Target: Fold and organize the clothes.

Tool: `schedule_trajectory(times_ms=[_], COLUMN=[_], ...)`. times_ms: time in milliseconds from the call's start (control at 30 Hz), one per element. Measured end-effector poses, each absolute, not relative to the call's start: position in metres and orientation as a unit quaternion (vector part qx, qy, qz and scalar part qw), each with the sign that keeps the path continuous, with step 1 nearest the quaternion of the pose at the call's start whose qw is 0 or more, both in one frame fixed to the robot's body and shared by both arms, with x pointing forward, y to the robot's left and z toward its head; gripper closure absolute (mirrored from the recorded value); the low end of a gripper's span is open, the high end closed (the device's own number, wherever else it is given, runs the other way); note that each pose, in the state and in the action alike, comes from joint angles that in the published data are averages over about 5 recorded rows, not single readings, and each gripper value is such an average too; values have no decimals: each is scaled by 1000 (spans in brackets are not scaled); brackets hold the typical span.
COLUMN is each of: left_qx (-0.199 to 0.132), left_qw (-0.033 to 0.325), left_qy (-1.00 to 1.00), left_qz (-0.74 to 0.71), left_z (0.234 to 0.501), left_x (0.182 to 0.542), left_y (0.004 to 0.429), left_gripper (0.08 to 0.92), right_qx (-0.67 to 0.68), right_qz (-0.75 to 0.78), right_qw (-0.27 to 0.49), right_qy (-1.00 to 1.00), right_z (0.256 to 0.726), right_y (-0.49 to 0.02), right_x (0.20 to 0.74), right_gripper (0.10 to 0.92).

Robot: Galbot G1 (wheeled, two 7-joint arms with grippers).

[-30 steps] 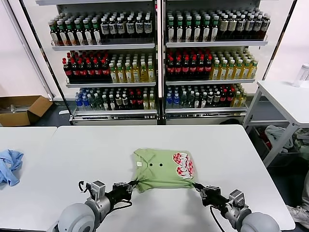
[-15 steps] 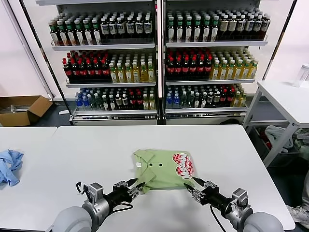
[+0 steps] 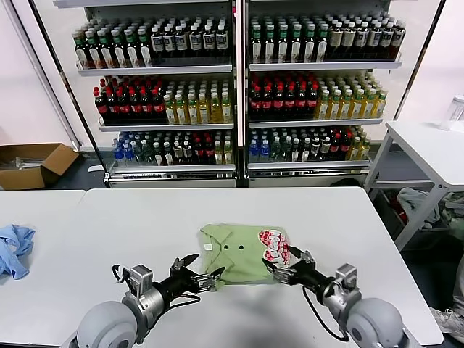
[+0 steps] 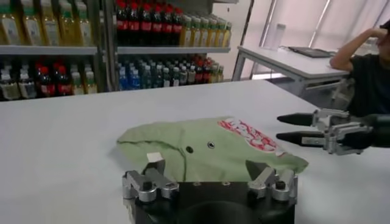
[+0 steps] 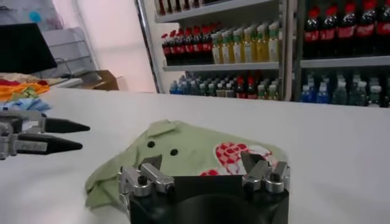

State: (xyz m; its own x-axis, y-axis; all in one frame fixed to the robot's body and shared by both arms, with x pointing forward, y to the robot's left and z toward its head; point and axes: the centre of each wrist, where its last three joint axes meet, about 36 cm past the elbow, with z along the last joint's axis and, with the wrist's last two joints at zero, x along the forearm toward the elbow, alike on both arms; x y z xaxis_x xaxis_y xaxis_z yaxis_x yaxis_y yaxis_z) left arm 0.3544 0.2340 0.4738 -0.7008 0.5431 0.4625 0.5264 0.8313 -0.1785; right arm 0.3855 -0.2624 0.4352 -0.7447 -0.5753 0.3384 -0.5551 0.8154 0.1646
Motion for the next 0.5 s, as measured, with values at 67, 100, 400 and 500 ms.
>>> schedule_trajectory(times_ms=[67, 100, 400, 500], left_qx=[-288, -287, -274, -271], left_qw=[253, 252, 243, 242], left_qy=[-923, -924, -931, -931], left_qz=[17, 17, 21, 22], left_z=[476, 476, 482, 481], left_x=[354, 354, 349, 348], left_y=[235, 235, 239, 240], left_gripper=[181, 178, 177, 177], right_qx=[307, 309, 326, 332], right_qz=[-27, -27, 9, 28], right_qw=[186, 185, 208, 222], right_qy=[-933, -932, -922, -916], right_z=[432, 430, 401, 394], right_y=[-254, -250, -220, -214], right_x=[397, 403, 447, 455], right_gripper=[200, 200, 200, 200])
